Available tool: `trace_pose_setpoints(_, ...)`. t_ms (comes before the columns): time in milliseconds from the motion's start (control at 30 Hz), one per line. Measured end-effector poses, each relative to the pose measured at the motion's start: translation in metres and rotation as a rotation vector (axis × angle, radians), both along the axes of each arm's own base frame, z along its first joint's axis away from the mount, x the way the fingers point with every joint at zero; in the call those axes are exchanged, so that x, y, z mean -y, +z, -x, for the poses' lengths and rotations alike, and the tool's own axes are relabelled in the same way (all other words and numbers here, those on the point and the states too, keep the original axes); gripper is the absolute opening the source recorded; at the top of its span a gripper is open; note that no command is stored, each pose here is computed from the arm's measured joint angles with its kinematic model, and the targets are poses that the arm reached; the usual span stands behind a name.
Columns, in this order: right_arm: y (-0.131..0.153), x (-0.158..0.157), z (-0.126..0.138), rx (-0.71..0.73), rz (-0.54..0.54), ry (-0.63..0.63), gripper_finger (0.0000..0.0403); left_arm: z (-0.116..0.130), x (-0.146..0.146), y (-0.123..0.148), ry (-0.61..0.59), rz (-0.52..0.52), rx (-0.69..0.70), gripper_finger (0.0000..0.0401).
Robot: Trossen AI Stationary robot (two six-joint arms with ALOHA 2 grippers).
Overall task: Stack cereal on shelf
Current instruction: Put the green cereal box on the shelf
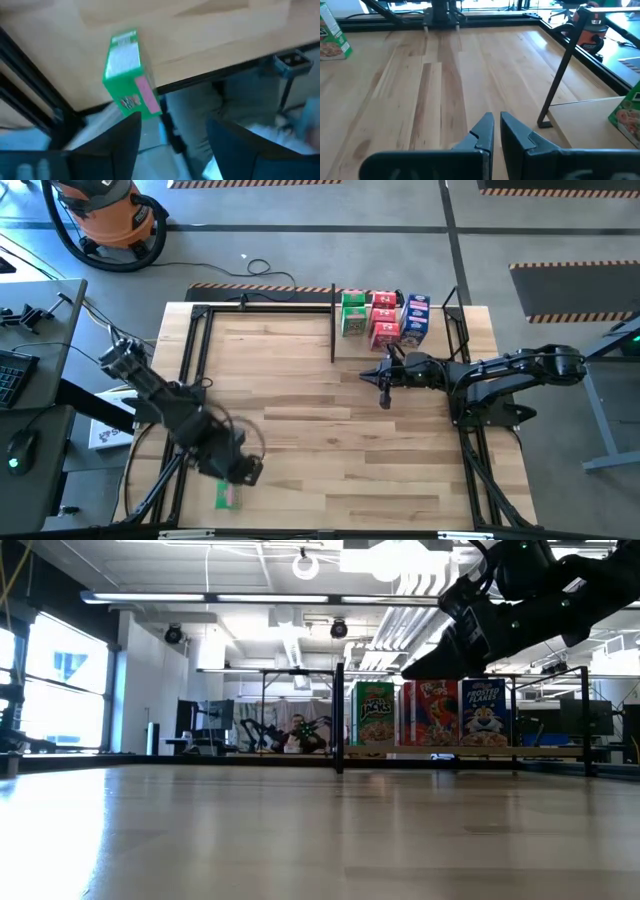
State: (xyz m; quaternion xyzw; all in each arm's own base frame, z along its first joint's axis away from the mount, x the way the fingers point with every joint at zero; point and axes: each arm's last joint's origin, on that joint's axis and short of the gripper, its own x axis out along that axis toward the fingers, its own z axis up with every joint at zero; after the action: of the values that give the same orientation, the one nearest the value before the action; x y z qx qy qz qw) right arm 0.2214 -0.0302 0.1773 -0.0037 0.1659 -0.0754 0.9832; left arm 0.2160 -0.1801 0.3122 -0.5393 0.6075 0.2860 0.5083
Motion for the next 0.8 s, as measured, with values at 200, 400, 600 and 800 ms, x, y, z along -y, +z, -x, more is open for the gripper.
trace_pose_setpoints(200,0.002,0.0,-0.001,0.025,0.002,0.011,0.0013,0.004,0.036,-0.02,0.183,-0.024,-0.074,0.0242)
trace_pose_setpoints(400,0.005,0.0,-0.002,0.052,0.015,0.029,0.0013,-0.005,0.053,-0.038,0.201,-0.001,-0.122,0.0262)
trace_pose_setpoints(600,0.005,0.0,-0.002,0.052,0.015,0.029,0.0013,-0.005,0.059,-0.044,0.201,0.031,-0.228,0.0265)
trace_pose_setpoints(800,0.006,0.0,-0.002,0.062,0.016,0.031,0.0013,-0.004,0.06,-0.046,0.21,-0.004,-0.268,0.0265)
